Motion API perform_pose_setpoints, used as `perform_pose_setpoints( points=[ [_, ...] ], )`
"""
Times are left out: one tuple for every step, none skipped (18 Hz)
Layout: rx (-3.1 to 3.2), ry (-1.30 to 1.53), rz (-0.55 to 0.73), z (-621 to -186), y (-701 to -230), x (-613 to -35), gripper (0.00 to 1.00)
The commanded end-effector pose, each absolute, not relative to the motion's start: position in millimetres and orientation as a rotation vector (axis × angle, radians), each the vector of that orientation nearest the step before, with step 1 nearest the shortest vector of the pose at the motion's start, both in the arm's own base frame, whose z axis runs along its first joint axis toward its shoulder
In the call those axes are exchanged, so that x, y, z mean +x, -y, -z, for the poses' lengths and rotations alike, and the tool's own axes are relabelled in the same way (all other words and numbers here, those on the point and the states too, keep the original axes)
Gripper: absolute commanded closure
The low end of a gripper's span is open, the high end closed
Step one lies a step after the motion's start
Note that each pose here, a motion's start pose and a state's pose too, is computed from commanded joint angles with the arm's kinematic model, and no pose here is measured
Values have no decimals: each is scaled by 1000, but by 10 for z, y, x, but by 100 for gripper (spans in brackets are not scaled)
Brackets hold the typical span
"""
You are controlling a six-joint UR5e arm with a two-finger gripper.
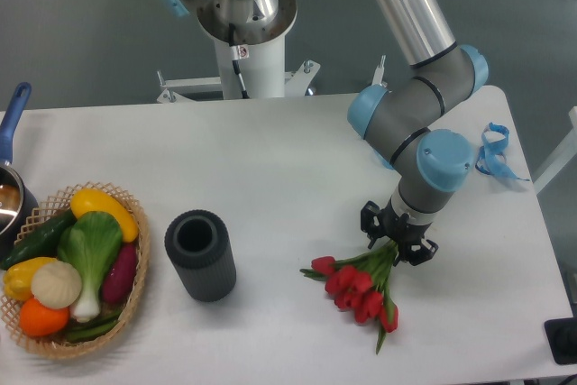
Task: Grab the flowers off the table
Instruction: 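Lower the gripper onto the tulip stems and close it, then lift the grasped tulip bunch up off the table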
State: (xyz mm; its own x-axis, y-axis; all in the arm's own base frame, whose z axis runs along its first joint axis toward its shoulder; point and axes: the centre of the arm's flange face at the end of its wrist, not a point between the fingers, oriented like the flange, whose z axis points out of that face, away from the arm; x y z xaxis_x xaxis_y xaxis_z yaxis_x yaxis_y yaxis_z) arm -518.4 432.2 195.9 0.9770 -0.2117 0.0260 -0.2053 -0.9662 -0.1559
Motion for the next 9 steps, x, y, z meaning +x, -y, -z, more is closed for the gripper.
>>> perform_pose_setpoints(
  points=[
    [-2969, -315, 60, -1971, -4316, -5190, 65],
    [-2966, -316, 54, -2003, -4313, -5203, 65],
    [-2963, -310, 38, -2083, -4290, -5224, 67],
    [-2957, -306, 27, -2160, -4276, -5214, 67],
    [-2949, -304, 20, -2230, -4271, -5190, 68],
    [-2949, -302, 14, -2272, -4250, -5174, 71],
    [-2948, -302, 10, -2316, -4225, -5124, 72],
    [-2939, -304, -19, -2454, -4219, -5108, 72],
    [-2928, -303, -40, -2584, -4228, -5071, 72]
  ],
)
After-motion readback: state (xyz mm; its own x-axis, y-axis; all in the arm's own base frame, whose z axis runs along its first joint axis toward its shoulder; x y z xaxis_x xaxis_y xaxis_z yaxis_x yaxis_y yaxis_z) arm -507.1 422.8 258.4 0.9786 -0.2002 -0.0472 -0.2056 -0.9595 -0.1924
